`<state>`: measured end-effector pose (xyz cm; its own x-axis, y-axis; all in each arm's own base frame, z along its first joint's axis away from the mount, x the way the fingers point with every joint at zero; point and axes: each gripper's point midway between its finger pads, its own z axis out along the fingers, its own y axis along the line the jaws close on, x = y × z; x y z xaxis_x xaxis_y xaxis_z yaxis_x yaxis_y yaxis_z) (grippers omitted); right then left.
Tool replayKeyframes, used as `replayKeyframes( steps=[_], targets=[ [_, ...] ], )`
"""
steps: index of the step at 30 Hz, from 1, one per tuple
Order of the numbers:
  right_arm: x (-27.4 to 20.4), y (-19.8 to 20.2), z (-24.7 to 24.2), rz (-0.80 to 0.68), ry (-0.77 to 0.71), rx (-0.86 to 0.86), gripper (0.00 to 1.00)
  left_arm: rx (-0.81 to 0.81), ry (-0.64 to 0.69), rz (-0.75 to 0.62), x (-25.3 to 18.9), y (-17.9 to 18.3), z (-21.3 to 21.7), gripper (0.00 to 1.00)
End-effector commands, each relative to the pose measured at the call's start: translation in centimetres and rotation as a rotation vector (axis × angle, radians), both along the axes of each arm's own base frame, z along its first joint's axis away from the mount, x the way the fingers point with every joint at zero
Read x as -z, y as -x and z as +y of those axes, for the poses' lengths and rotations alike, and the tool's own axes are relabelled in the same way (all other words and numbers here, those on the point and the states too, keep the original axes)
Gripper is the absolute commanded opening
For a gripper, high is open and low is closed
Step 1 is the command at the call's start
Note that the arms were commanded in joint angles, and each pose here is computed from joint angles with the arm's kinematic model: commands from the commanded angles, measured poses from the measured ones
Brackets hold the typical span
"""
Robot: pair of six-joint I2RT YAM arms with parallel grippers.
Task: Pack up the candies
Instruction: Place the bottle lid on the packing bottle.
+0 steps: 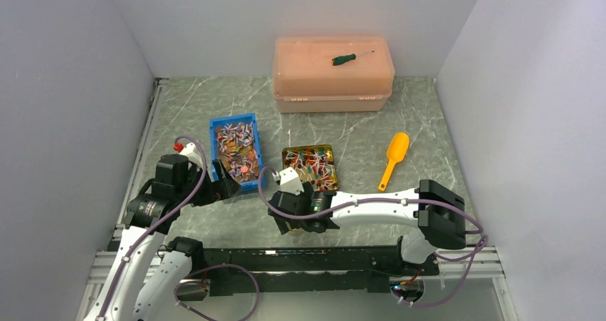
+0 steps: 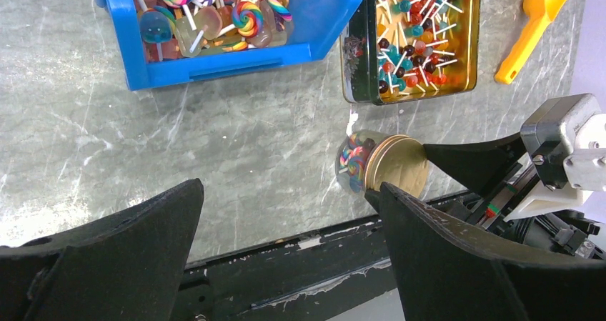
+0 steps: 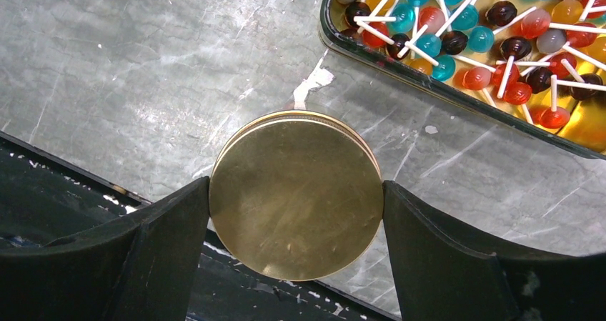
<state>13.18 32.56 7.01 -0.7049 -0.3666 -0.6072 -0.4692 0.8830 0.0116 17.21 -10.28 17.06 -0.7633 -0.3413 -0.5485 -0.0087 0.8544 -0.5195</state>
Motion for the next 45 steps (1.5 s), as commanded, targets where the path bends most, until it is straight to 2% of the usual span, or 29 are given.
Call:
replayKeyframes(
  steps=[1, 8, 14, 23, 33, 41, 45],
  targets=[
    [0.8, 0.8, -1.9, 0.033, 0.068, 0.012, 0.83, 0.005, 0.015, -0.017, -0.5, -0.3, -0.2, 1.00],
    [-0.2, 0.5, -1.4, 0.017, 0.050, 0.003, 1.00, 0.013, 0.018, -0.014, -0.4, -0.2, -0.3, 0.99],
    [-1.4, 0.4, -1.2, 0.006, 0.028, 0.001, 1.00, 0.029, 0.032, -0.011, -0.5, -0.2, -0.7, 0.99],
    [-4.9, 1.1, -1.0, 0.006, -0.098, -0.045, 1.00, 0.063, 0.050, -0.008, -0.4, 0.4, -1.1, 0.99],
    [-6.7, 1.3, -2.6, -0.024, -0.155, -0.060, 1.00, 0.060, 0.063, -0.064, -1.5, 1.2, -1.1, 0.99],
    [-7.3, 0.8, -4.2, -0.064, -0.164, -0.036, 1.00, 0.129, 0.092, -0.081, -2.4, 1.9, -3.1, 1.00],
    [-7.4, 0.6, -5.2, -0.073, -0.167, -0.013, 1.00, 0.177, 0.084, -0.049, -1.9, 2.3, -5.0, 1.00]
  ],
)
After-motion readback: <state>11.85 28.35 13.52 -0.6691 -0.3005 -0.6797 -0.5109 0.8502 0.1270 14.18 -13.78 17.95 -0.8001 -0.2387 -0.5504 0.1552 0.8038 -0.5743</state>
